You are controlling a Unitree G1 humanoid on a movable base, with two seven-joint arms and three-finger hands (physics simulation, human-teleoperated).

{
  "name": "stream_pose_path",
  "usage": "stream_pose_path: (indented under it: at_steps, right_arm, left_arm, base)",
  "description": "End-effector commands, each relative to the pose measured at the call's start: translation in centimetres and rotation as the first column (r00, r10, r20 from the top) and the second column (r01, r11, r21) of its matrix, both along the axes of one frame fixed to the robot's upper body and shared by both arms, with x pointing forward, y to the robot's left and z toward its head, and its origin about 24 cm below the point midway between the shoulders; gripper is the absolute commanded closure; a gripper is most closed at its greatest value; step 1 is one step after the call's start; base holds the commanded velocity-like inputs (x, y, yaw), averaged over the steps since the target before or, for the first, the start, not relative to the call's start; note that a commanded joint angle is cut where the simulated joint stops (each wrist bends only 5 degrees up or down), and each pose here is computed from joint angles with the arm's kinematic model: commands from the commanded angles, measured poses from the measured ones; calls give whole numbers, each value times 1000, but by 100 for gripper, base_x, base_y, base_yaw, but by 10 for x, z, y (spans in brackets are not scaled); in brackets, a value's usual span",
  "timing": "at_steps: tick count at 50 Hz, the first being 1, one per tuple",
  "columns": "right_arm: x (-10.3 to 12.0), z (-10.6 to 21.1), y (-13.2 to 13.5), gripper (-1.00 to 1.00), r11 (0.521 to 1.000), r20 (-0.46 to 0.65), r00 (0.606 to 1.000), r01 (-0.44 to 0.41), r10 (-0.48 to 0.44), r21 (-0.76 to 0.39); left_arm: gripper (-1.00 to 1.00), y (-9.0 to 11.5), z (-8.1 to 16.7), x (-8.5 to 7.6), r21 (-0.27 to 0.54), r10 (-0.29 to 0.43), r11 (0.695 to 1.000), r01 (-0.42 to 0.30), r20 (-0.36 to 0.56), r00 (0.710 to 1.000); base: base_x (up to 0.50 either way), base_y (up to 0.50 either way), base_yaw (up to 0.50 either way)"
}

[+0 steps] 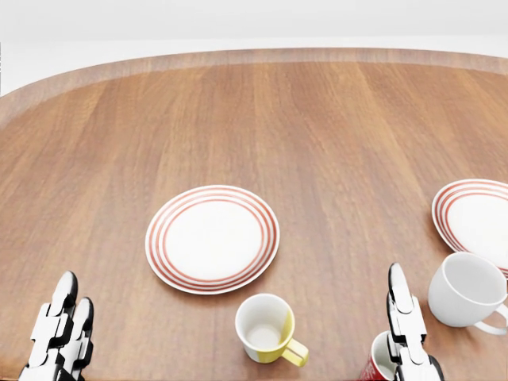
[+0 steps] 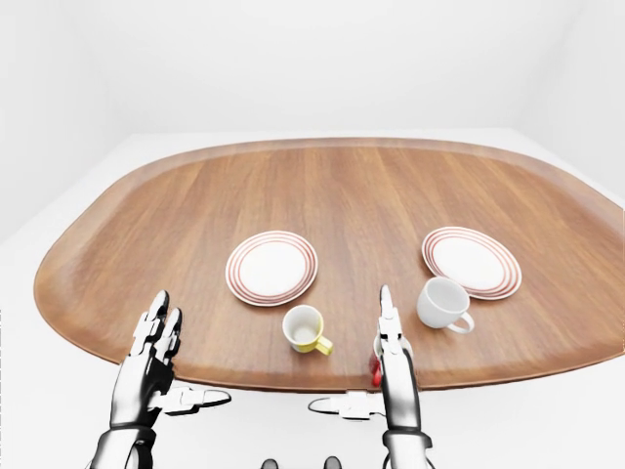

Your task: Put the red mug on the left plate.

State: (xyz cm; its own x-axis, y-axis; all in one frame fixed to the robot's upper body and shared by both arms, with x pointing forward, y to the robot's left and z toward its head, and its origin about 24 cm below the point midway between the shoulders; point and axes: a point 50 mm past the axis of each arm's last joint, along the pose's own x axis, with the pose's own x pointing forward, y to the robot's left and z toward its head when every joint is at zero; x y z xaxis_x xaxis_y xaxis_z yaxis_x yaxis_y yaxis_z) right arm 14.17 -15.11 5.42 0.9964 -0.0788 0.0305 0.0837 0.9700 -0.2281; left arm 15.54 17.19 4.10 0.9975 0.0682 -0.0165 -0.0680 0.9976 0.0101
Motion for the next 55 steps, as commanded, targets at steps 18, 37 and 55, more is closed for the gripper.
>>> stream_pose_path:
  at_steps: [18,37,55]
  right_arm:
    - [-1,-5,-3,-100,1000,-26,1000,-10,11,28]
    - [2,-3,3,-100,997,-23,997,-76,77,31]
    - [2,-4,1,-100,998,-23,998,-63,63,28]
  left_arm:
    - [-100,0,1,2,-2,-4,1000,4,6,1000]
    - [-100,0,1,3,0,-6,1000,6,10,1000]
    - [-100,0,1,2,0,-6,1000,6,7,1000]
  base:
    - [36,48,0]
    - [46,0,0]
    - [50,-5,0]
